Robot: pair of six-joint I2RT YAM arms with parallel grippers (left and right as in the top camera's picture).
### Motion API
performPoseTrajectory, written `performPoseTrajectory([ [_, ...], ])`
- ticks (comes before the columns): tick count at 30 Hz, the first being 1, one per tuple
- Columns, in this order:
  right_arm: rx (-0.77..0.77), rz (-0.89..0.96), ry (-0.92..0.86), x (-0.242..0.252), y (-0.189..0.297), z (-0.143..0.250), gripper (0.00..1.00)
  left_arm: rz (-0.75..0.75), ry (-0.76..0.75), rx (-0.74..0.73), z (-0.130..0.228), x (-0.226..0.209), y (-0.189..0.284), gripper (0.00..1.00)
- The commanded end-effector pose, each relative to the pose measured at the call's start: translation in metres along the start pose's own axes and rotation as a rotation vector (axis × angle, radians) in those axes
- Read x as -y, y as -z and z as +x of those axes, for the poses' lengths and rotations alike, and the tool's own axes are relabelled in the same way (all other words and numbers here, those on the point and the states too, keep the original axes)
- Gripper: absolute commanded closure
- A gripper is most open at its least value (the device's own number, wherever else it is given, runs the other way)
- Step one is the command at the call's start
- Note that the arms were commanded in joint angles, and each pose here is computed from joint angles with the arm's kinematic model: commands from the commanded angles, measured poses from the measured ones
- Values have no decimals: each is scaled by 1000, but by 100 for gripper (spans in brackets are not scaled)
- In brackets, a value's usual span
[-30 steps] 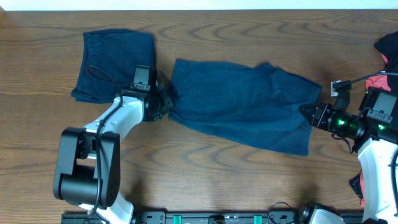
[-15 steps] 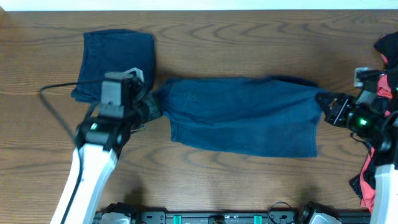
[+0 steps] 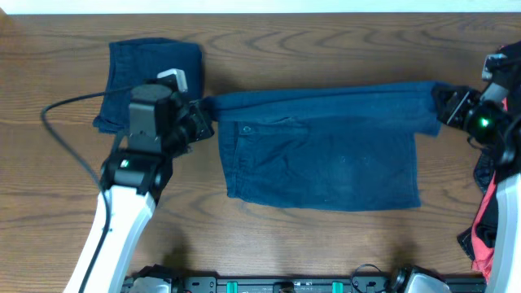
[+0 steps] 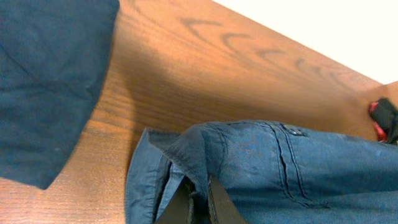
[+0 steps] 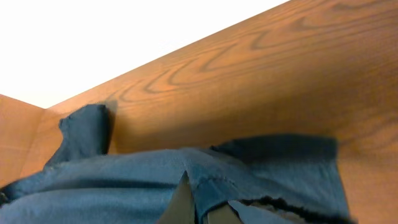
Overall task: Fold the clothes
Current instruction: 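Lift and stretch the shorts between both grippers, then lay flat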
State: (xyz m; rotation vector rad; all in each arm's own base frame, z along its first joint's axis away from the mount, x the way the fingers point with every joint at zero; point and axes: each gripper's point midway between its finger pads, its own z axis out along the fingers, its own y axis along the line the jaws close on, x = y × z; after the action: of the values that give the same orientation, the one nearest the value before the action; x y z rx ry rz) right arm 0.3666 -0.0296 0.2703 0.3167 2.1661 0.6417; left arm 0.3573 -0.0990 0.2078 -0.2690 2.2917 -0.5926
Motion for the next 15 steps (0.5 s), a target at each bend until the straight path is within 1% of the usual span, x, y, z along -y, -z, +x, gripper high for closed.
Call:
performPoseTrajectory([
  [1,44,34,-3,11,-11,-18,99,-52,-21,49,-27,-5,-11,94],
  [6,84,3,-20,20,-42,-36,99,-59,-24,65,-48,-7,-53,94],
  [11,103,-44,-29,22,-88,-44,99,-31,14,114,-71,-7,-103,94],
  [13,133,-45,-23,28,-108,-50,99,-19,42,135,-79,-10,-125,94],
  [15,181,-38,-27,36,-127,-59,99,0,63,168,-87,-11,-143,87],
])
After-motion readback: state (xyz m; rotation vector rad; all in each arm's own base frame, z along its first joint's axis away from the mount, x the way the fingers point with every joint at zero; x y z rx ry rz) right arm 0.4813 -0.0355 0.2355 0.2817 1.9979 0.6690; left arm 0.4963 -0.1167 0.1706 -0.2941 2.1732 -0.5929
